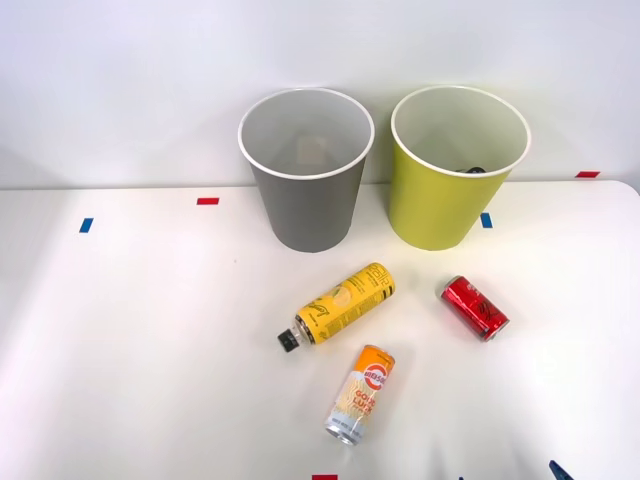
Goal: Put cans in the gray bin, plastic bottles in the light green bin
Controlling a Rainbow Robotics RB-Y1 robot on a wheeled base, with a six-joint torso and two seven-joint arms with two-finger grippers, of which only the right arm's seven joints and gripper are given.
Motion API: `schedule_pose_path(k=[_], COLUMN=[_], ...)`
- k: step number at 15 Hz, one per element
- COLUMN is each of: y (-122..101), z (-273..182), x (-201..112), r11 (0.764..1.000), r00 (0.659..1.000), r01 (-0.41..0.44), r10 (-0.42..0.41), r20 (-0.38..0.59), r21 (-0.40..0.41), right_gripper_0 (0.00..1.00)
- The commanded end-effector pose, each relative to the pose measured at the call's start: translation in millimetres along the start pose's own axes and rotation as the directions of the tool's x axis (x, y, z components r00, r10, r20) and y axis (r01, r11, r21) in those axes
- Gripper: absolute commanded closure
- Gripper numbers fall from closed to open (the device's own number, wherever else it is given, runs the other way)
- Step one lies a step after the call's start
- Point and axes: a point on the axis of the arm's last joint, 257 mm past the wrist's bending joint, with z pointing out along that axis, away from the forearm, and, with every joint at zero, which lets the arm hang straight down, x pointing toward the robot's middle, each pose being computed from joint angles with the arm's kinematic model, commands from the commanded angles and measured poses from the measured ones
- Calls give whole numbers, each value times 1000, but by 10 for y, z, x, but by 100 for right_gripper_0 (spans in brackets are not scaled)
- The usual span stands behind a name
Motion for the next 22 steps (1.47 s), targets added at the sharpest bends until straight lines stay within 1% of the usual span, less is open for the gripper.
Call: schedule_pose_path(k=[1, 20, 21, 22], y=[0, 0, 4, 14], z=[0, 0, 27, 27], x=[0, 0, 155, 177], r11=[1000, 1000, 1000, 1000], r00=[1000, 1000, 999, 999], r01=[0, 0, -1, 0], r10=[0, 0, 1, 0], r20=[0, 0, -32, -41], r21=[0, 0, 2, -1], right_gripper_0=[0, 0, 0, 0])
